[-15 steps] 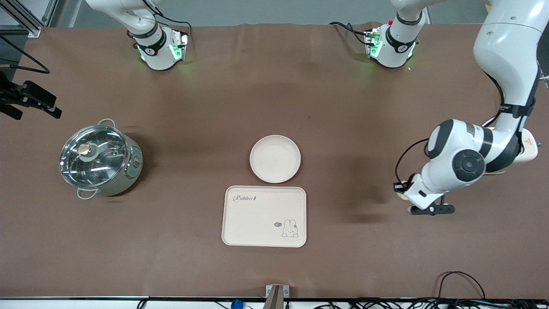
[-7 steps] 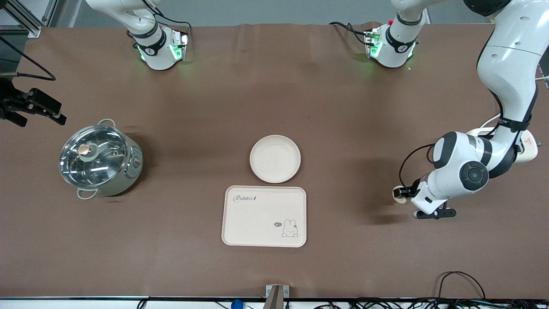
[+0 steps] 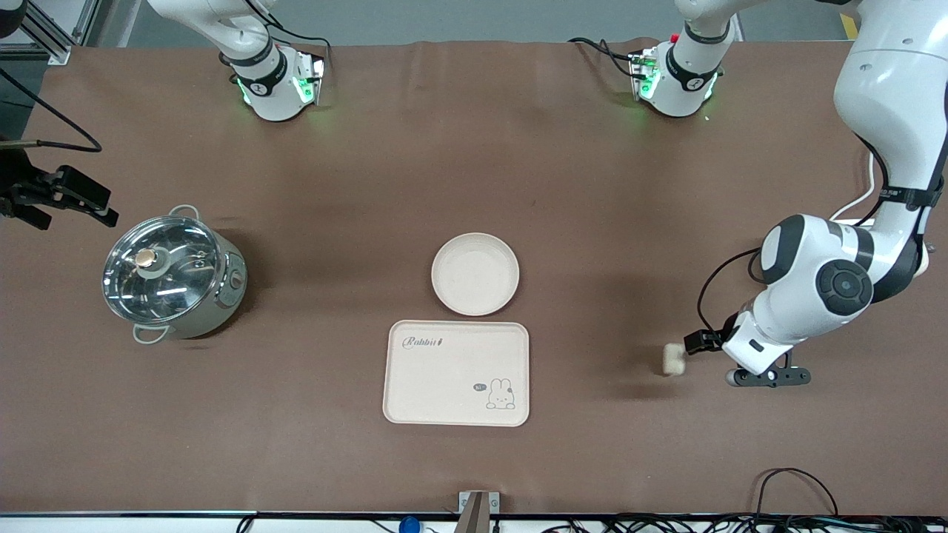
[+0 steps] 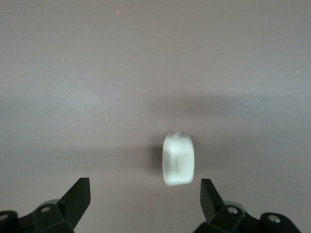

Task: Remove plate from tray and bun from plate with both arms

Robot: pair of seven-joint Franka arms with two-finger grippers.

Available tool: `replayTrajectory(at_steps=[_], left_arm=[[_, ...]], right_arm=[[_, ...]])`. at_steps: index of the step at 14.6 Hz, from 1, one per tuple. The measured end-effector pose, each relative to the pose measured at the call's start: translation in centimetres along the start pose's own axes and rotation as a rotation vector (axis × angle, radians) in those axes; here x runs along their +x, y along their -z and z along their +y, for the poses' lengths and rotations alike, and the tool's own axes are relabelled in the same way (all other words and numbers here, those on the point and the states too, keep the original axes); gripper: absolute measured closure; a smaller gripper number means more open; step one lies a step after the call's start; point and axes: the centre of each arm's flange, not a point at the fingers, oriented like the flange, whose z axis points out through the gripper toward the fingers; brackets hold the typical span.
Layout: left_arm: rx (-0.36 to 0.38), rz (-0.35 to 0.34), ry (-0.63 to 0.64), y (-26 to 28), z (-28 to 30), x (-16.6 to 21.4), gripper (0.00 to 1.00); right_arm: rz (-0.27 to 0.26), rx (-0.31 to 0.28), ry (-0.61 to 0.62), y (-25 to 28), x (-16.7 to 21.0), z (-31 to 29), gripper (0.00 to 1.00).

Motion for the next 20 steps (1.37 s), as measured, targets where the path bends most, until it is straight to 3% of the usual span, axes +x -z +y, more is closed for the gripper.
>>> replayTrajectory(at_steps=[4,10,16,20], left_arm=[[0.019,0.083,-0.026,6.6,1.9,0.5,0.00],[0.114,0.013,-0.029,21.9,7.0,-3.8,0.00],[0.079,-0.060,0.006,30.0,2.8,-8.7,0.00],[0.033,-0.045,-0.035,31.6,-0.4,-11.0,0.00]], right_arm=[[0.002,0.000,0.000,0.1,0.0,0.0,0.00],[0.003,0.000,-0.001,0.1,0.0,0.1,0.00],[0.004,0.000,-0.001,0.1,0.0,0.1,0.00],[0.003,0.000,-0.001,0.1,0.0,0.1,0.00]])
